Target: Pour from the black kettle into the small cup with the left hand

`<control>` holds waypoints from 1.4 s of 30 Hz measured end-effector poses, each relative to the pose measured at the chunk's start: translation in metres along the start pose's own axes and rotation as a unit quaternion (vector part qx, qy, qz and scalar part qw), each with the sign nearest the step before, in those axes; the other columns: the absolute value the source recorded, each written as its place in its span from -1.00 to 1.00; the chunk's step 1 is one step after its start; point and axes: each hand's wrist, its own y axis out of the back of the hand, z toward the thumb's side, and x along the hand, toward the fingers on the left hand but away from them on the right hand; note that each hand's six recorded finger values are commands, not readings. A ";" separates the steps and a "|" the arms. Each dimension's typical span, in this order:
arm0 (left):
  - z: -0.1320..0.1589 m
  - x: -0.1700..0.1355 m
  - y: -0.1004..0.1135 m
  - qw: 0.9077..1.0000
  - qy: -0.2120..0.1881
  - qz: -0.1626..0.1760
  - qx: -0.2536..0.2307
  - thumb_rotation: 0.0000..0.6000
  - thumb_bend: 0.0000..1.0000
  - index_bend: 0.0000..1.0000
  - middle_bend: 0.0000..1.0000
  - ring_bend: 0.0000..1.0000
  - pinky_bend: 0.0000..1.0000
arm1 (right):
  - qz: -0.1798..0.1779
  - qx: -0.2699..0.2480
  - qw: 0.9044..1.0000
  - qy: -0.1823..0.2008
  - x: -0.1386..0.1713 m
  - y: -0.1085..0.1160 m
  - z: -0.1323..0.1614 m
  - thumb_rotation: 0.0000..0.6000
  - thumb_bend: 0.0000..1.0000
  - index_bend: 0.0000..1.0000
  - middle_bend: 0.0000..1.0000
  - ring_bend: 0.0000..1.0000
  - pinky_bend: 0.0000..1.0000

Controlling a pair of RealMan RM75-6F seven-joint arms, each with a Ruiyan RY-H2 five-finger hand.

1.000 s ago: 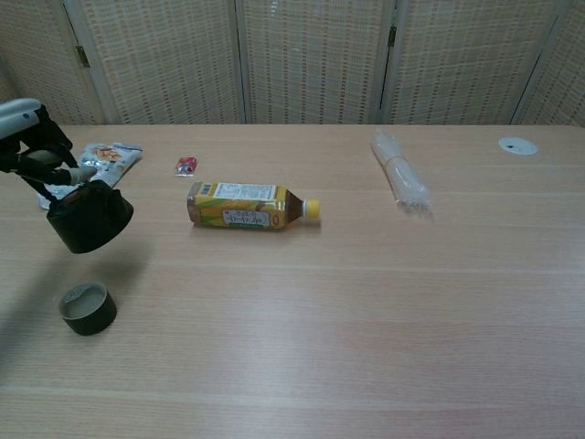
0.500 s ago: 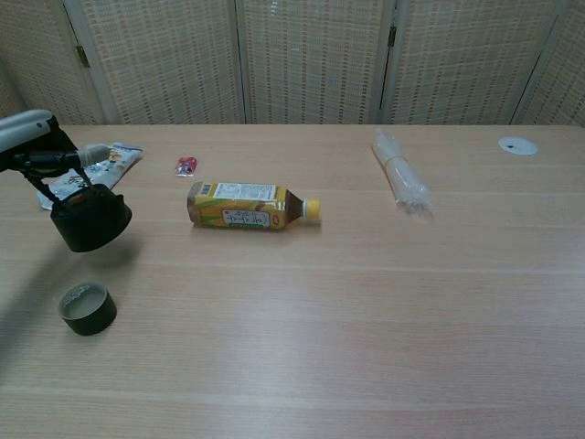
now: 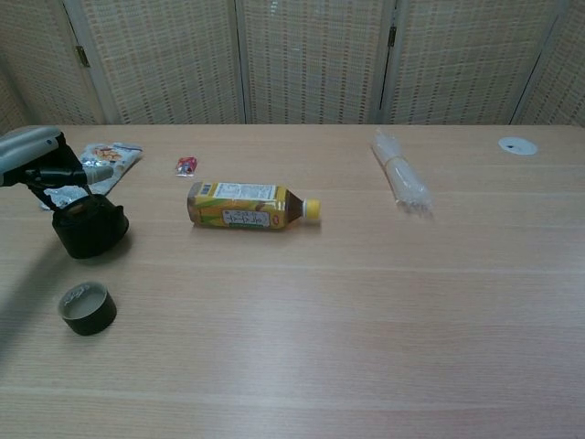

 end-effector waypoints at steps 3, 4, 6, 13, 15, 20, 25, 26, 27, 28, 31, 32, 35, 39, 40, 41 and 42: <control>0.001 0.000 -0.005 1.000 -0.004 -0.002 0.014 -0.29 -0.49 0.91 1.00 0.58 -0.55 | 0.001 0.000 1.000 0.000 0.000 -0.001 0.000 1.00 -0.67 -0.55 -0.54 -0.38 -0.80; 0.001 -0.001 -0.007 1.000 -0.006 -0.003 0.016 -0.30 -0.49 0.90 0.99 0.57 -0.56 | 0.001 0.000 1.000 0.001 0.000 -0.001 0.000 1.00 -0.67 -0.55 -0.54 -0.38 -0.80; 0.001 -0.002 -0.010 1.000 -0.008 -0.006 0.022 -0.29 -0.49 0.88 0.97 0.54 -0.58 | 0.001 0.000 1.000 0.001 0.000 -0.001 0.001 1.00 -0.67 -0.55 -0.54 -0.38 -0.80; 0.002 -0.003 -0.016 0.999 -0.010 -0.015 0.033 -0.30 -0.49 0.65 0.77 0.34 -0.59 | 0.000 0.001 1.000 0.000 0.000 0.000 0.001 1.00 -0.67 -0.55 -0.54 -0.38 -0.80; 0.003 -0.004 -0.016 0.999 -0.010 -0.016 0.033 -0.30 -0.49 0.53 0.65 0.23 -0.58 | -0.001 0.001 1.000 -0.001 0.000 0.000 0.001 1.00 -0.67 -0.55 -0.54 -0.38 -0.80; 0.003 -0.005 -0.015 0.999 -0.010 -0.017 0.030 -0.30 -0.49 0.29 0.40 -0.03 -0.59 | -0.001 0.001 1.000 0.001 -0.001 0.000 0.003 1.00 -0.66 -0.55 -0.54 -0.38 -0.80; 0.002 -0.007 -0.010 1.000 -0.008 -0.013 0.021 -0.30 -0.49 0.11 0.16 -0.22 -0.66 | -0.001 0.002 1.000 0.004 -0.001 0.001 0.005 1.00 -0.67 -0.55 -0.54 -0.38 -0.80; 0.001 -0.007 -0.009 1.000 -0.007 -0.012 0.019 -0.30 -0.48 0.09 0.12 -0.25 -0.69 | -0.002 0.002 1.000 0.004 -0.001 0.001 0.005 1.00 -0.67 -0.55 -0.54 -0.38 -0.80; 0.001 -0.008 -0.007 1.000 -0.006 -0.009 0.014 -0.29 -0.49 0.06 0.08 -0.28 -0.74 | -0.002 0.002 1.000 0.004 -0.001 0.002 0.006 1.00 -0.67 -0.55 -0.54 -0.38 -0.80; 0.000 -0.008 -0.004 1.000 -0.005 -0.006 0.011 -0.29 -0.48 0.04 0.07 -0.28 -0.77 | -0.002 0.003 1.000 0.004 -0.001 0.002 0.006 1.00 -0.67 -0.55 -0.54 -0.38 -0.80; -0.002 -0.012 0.007 1.000 -0.001 0.010 -0.003 -0.24 -0.48 0.04 0.06 -0.28 -0.79 | -0.002 0.005 1.000 0.005 -0.002 0.004 0.006 1.00 -0.67 -0.55 -0.54 -0.38 -0.80; -0.003 -0.014 0.010 1.000 0.001 0.016 -0.006 -0.19 -0.48 0.04 0.06 -0.28 -0.79 | -0.001 0.006 1.000 0.005 -0.002 0.004 0.005 1.00 -0.67 -0.55 -0.54 -0.38 -0.80; -0.008 -0.022 0.023 0.999 0.007 0.032 -0.017 0.31 -0.47 0.04 0.07 -0.28 -0.78 | 0.009 0.007 1.000 0.008 -0.002 0.003 0.006 1.00 -0.67 -0.55 -0.54 -0.38 -0.80; -0.019 -0.040 0.040 0.998 0.022 0.046 -0.029 1.00 -0.37 0.04 0.06 -0.28 -0.77 | 0.025 0.006 0.999 0.019 -0.004 0.002 0.009 1.00 -0.67 -0.55 -0.54 -0.38 -0.80; -0.022 -0.045 0.044 0.998 0.027 0.049 -0.029 1.00 -0.36 0.04 0.07 -0.28 -0.78 | 0.029 0.004 0.999 0.022 -0.005 0.002 0.009 1.00 -0.67 -0.55 -0.54 -0.38 -0.80; -0.025 -0.051 0.048 0.998 0.032 0.052 -0.029 1.00 -0.35 0.03 0.07 -0.28 -0.78 | 0.031 0.002 0.999 0.024 -0.006 0.001 0.010 1.00 -0.67 -0.55 -0.54 -0.38 -0.80; -0.028 -0.060 0.053 0.997 0.039 0.057 -0.029 1.00 -0.33 0.02 0.07 -0.29 -0.78 | 0.034 0.000 0.999 0.025 -0.007 0.001 0.010 1.00 -0.67 -0.55 -0.54 -0.38 -0.80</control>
